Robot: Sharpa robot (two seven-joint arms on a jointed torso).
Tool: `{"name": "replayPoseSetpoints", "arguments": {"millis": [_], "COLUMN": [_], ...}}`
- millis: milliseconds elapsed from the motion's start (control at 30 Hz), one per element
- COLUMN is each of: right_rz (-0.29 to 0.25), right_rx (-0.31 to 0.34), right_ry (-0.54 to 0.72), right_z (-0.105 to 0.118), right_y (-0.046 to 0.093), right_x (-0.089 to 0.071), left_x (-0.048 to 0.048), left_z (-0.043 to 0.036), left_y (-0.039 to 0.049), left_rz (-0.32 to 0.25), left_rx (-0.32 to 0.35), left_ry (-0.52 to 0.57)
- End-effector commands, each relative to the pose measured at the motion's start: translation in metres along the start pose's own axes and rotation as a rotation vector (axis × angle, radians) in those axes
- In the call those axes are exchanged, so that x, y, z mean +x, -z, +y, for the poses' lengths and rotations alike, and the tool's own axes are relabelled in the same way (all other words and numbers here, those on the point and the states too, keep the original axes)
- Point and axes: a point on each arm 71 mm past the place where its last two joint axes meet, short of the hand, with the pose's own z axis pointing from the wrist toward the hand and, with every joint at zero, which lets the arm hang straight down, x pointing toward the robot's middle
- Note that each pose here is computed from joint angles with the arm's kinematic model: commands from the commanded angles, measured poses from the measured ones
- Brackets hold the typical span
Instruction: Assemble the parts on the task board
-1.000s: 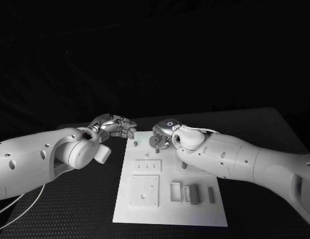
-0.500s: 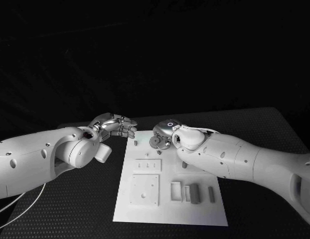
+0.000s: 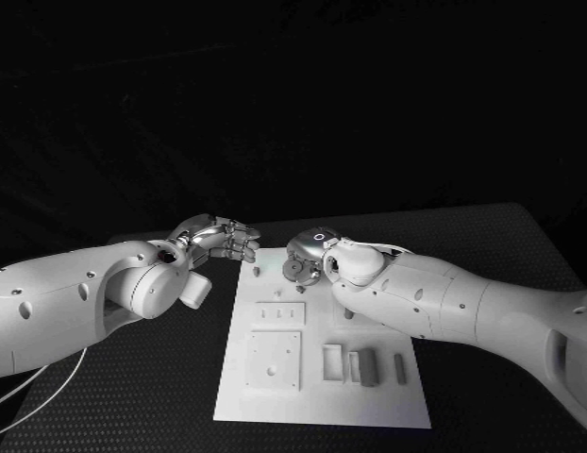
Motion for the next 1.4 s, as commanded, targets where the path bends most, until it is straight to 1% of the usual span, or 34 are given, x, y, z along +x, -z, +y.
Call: {"name": "replayPoseSetpoints", "arguments": {"millis": [33,233,533,700,1000,1100,1200,1400], "right_rz": [0.01,0.021,0.076,0.078,0.107,0.103,0.085,0.033], "right_rx": [-0.008,0.001,0.001,0.012,0.011,0.016,0.023,0.027], "right_ry": [-0.005,-0.007,-0.026,-0.031,-0.042,-0.045,-0.048,-0.061], "right_z": [-0.001,-0.005,-0.008,-0.013,-0.018,-0.021,-0.024,-0.029], "right_y": [0.0,0.001,0.003,0.004,0.009,0.01,0.012,0.017], "right_x": [0.002,0.003,0.008,0.009,0.012,0.012,0.012,0.009], "left_x": [0.0004,-0.0006,-0.0011,-0.0016,-0.0026,-0.0029,-0.003,-0.0047], "left_z": [-0.0017,-0.0014,-0.0013,-0.0012,-0.0009,-0.0008,-0.0007,-0.0003], "left_y": [-0.0001,0.0002,0.0003,-0.0001,0.0001,0.0006,0.0007,0.0015], "left_rz": [0.004,0.001,0.001,-0.001,-0.003,-0.004,-0.004,-0.009], "left_rx": [0.011,0.01,0.009,0.009,0.009,0.009,0.008,0.008], "left_ry": [-0.002,-0.002,-0.002,-0.003,-0.003,-0.003,-0.003,-0.003]}}
